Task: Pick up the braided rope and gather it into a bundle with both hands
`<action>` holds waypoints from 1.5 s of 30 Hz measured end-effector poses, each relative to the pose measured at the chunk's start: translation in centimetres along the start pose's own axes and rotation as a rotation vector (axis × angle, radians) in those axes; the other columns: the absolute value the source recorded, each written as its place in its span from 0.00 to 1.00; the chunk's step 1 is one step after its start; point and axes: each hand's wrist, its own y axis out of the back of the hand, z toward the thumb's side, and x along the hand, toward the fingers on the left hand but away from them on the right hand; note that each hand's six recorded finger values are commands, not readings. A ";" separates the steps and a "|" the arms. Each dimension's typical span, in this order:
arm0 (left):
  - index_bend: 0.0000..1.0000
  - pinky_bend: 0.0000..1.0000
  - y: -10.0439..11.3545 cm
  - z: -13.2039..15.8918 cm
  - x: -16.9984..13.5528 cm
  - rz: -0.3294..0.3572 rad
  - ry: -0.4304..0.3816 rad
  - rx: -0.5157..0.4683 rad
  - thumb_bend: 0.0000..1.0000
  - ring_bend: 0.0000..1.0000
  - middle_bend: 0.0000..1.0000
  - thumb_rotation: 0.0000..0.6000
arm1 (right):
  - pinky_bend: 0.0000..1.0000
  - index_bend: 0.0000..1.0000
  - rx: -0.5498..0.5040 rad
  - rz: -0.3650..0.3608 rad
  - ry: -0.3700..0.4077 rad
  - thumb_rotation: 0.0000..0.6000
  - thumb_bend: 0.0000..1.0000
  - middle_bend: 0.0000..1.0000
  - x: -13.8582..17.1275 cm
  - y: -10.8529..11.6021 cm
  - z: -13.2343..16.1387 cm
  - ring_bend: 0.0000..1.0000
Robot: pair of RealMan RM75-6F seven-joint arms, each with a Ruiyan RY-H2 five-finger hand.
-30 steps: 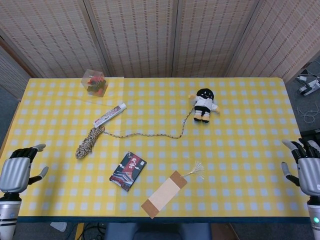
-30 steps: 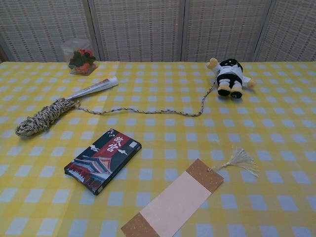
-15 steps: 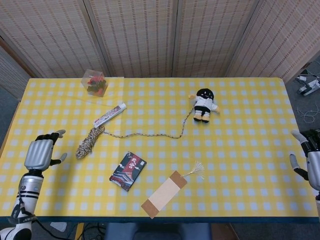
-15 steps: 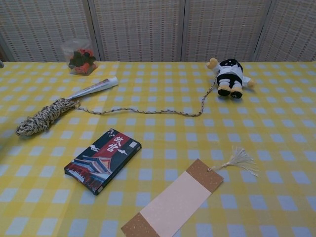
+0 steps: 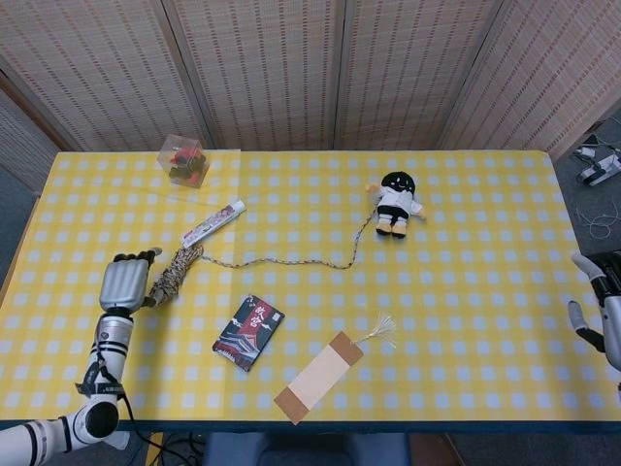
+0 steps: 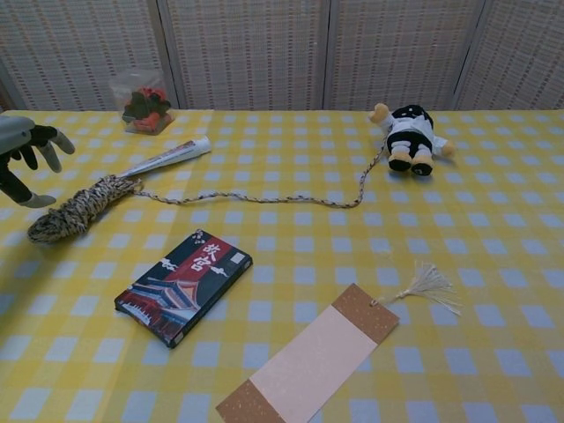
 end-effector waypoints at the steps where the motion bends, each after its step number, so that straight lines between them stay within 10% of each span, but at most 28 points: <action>1: 0.25 0.18 -0.2 0.3 0.1 -0.007 0.003 0.003 0.27 0.30 0.30 0.87 | 0.23 0.19 0.000 0.000 -0.002 1.00 0.35 0.26 0.0 0.0 -0.1 0.13; 12: 0.29 0.17 -1.6 1.9 1.3 -0.050 0.082 0.062 0.27 0.29 0.29 0.55 | 0.23 0.19 -0.005 0.001 -0.020 1.00 0.35 0.26 0.5 0.1 -0.7 0.13; 45: 0.35 0.16 -5.0 2.2 3.1 -0.121 0.204 0.109 0.27 0.29 0.29 0.48 | 0.23 0.19 -0.020 0.032 -0.058 1.00 0.35 0.26 0.6 -0.7 -2.2 0.13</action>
